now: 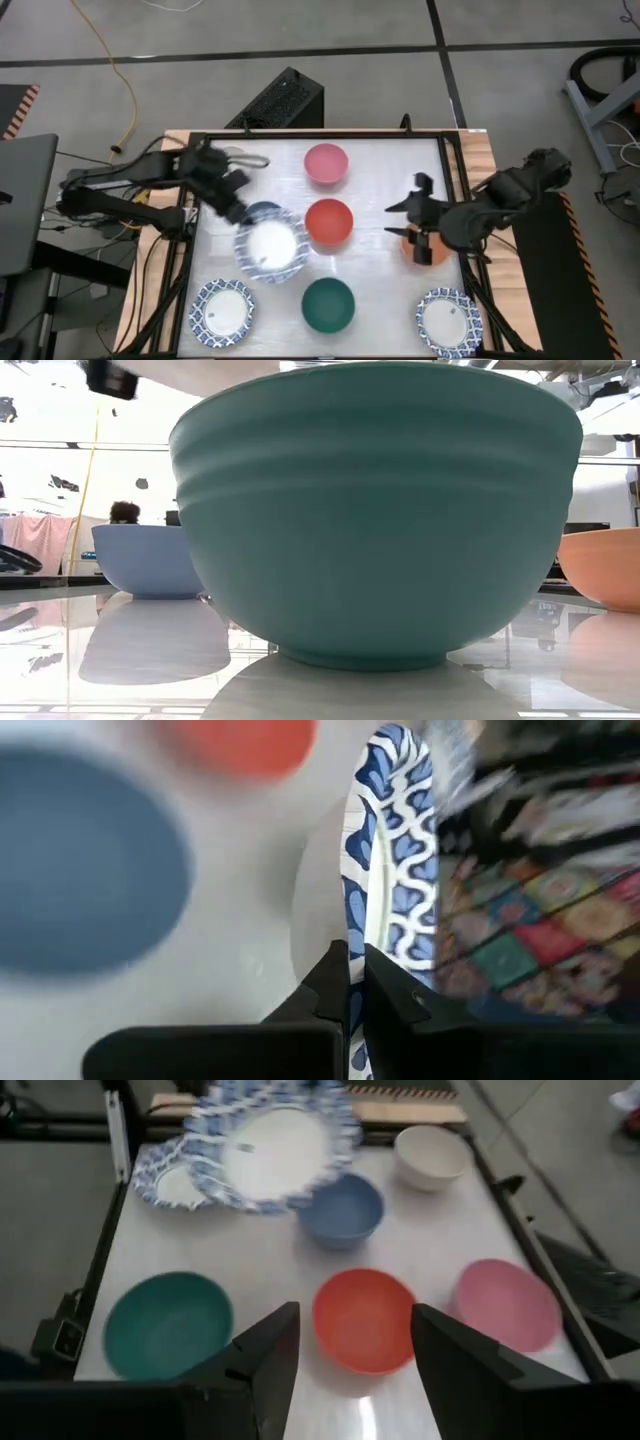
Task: Nest bowls inside each other
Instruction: Stack the top right white patterned bowl on top of the left white patterned bowl
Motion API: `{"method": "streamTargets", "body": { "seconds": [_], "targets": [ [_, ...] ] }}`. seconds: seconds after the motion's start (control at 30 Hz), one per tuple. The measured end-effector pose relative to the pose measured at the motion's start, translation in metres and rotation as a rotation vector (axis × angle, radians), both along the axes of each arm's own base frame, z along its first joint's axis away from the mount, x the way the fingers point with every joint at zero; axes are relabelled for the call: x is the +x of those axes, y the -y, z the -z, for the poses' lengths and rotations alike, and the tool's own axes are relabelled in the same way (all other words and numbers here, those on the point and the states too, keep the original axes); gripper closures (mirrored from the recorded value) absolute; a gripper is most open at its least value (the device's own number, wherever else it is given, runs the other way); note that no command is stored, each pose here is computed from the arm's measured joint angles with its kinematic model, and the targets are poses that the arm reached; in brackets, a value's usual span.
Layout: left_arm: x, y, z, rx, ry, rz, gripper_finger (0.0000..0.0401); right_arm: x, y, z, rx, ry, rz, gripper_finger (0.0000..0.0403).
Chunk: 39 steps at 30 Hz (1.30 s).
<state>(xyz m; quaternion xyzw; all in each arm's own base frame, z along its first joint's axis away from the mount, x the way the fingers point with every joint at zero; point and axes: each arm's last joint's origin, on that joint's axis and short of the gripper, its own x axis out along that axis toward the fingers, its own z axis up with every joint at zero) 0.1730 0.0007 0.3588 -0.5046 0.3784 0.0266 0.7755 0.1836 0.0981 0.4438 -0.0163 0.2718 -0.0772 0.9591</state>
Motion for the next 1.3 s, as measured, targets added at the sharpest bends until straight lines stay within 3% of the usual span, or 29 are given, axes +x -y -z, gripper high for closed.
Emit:
{"method": "streamTargets", "body": {
  "seconds": [0.13,0.27,0.6,0.8,1.03,1.3],
  "targets": [
    [-0.029,0.024,-0.001,-0.025,-0.094,0.056,0.0401,-0.007,0.003,-0.003,-0.041,0.027,0.042,0.0193],
    [-0.043,0.049,0.0,-0.028,-0.139,0.164,0.0401,-0.003,0.005,-0.002,-0.069,0.02,0.052,0.0193],
    [-0.039,0.106,0.016,0.079,-0.232,0.453,0.0401,0.013,0.006,0.008,-0.111,-0.037,0.086,0.0193],
    [-0.035,0.117,0.033,0.123,-0.163,0.456,0.0401,0.022,0.004,0.013,-0.125,-0.062,0.096,0.0193],
    [-0.052,0.11,0.064,0.018,-0.204,0.431,0.0401,0.03,0.0,0.02,-0.14,-0.09,0.096,0.0193],
    [-0.067,0.095,0.088,-0.15,-0.016,0.316,0.0401,0.033,-0.001,0.021,-0.136,-0.095,0.1,0.0193]
  ]
}}
